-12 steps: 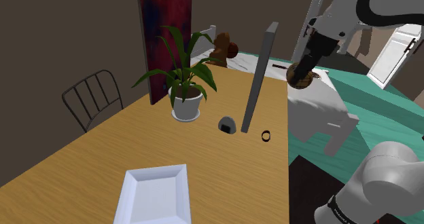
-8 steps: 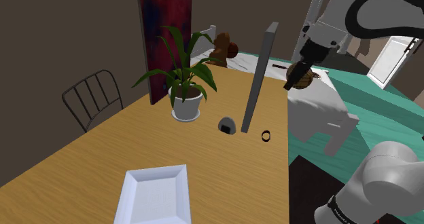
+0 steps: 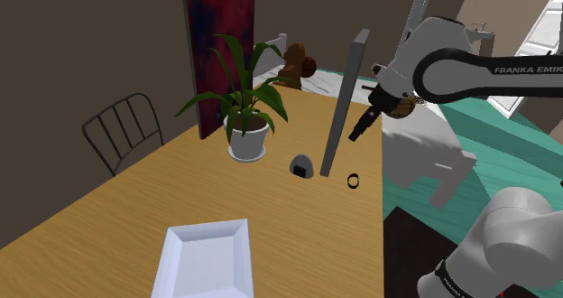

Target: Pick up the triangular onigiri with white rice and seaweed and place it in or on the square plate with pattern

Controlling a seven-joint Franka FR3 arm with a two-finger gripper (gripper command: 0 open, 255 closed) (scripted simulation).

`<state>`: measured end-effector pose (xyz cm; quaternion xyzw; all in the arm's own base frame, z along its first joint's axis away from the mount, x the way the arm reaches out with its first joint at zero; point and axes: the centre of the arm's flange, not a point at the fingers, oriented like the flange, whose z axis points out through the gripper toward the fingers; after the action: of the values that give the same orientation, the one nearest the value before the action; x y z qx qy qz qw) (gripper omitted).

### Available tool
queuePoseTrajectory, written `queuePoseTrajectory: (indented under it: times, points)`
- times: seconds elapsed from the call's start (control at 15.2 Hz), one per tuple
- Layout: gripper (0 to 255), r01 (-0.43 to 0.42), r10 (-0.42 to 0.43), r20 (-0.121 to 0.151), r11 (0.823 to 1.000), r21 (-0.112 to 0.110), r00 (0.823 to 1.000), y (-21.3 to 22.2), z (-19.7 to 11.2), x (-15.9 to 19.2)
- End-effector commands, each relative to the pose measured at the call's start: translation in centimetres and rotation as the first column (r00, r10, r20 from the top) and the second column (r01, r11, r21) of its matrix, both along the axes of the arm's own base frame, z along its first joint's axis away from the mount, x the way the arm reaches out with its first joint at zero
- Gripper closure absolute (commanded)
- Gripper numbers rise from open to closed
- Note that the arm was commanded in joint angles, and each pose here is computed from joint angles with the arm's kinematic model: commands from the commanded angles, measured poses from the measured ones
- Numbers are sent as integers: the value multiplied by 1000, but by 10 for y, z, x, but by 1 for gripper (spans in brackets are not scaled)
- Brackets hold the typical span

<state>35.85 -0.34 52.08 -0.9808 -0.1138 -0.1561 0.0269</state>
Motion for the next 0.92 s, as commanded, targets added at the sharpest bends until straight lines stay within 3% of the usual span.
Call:
queuePoseTrajectory:
  times: [0.0, 0.4, 0.86]
  points:
    - [0, -25, 25, 32, 1000, -8, 999, 4, -20, 14]
    - [0, -97, 100, 109, 995, -33, 989, 16, -83, 55]
    - [0, -177, 187, 197, 982, -69, 962, 33, -154, 106]
